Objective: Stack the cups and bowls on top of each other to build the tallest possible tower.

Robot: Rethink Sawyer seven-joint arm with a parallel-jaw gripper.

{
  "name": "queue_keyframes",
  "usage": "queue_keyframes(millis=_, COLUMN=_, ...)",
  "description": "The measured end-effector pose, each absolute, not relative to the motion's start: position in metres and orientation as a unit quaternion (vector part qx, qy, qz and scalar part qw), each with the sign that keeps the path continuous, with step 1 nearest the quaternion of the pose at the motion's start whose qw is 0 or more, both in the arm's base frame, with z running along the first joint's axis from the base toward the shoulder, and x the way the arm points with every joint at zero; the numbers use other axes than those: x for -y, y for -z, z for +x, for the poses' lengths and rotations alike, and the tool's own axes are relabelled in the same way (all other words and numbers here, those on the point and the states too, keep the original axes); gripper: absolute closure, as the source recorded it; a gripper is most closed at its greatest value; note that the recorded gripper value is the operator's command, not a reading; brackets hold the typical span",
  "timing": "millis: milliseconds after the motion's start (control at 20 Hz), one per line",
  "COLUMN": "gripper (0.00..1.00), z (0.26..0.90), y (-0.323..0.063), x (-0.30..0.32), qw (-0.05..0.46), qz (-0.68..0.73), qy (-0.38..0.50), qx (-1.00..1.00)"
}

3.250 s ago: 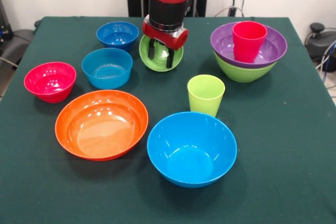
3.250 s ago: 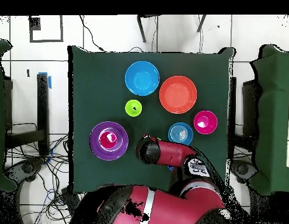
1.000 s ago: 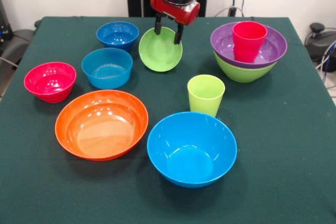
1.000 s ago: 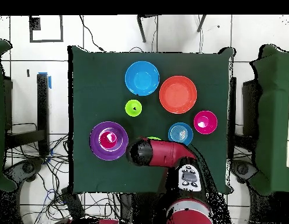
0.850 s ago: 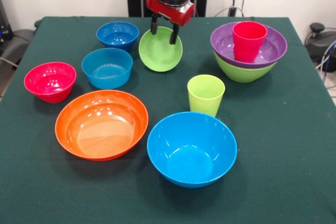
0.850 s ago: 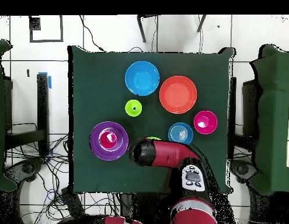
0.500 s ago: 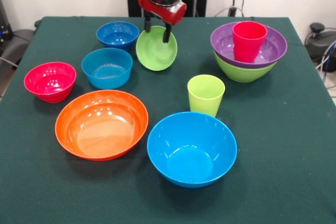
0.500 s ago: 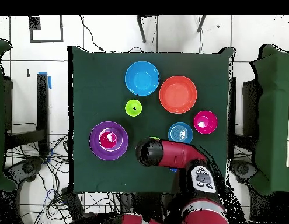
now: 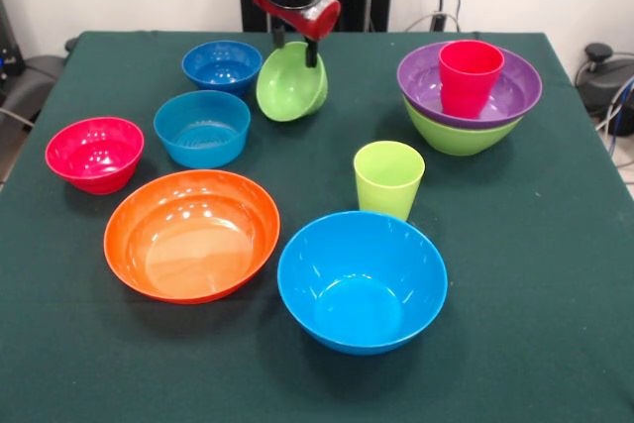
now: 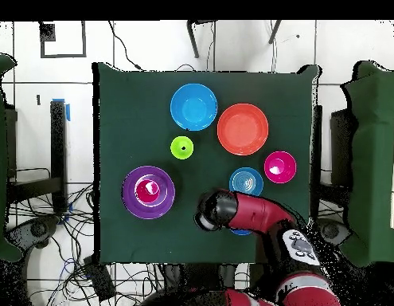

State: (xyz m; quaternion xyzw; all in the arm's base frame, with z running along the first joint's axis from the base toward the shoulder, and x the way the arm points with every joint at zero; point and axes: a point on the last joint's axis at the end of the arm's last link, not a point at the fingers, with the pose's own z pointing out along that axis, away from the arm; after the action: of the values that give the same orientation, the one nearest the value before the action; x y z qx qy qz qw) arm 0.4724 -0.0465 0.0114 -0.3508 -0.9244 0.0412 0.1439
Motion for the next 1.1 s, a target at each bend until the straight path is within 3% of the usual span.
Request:
queue_keyframes(millis=300, gripper=0.00, z=0.461, y=-0.011, x=0.036, qw=0.193, qz=-0.354, qy=-0.003, qx=0.915)
queue_keyframes(millis=600, gripper=0.00, z=0.464, y=-0.010, x=0.016, qw=0.201, qz=-0.339, qy=0.016, qx=0.919)
queue_keyframes(millis=800, gripper=0.00, z=0.464, y=-0.011, x=0.001, qw=0.170, qz=-0.297, qy=-0.004, qx=0.940)
queue_keyframes(millis=1100, gripper=0.00, z=0.474, y=-0.030, x=-0.032, qw=0.067, qz=-0.212, qy=-0.046, qx=0.974)
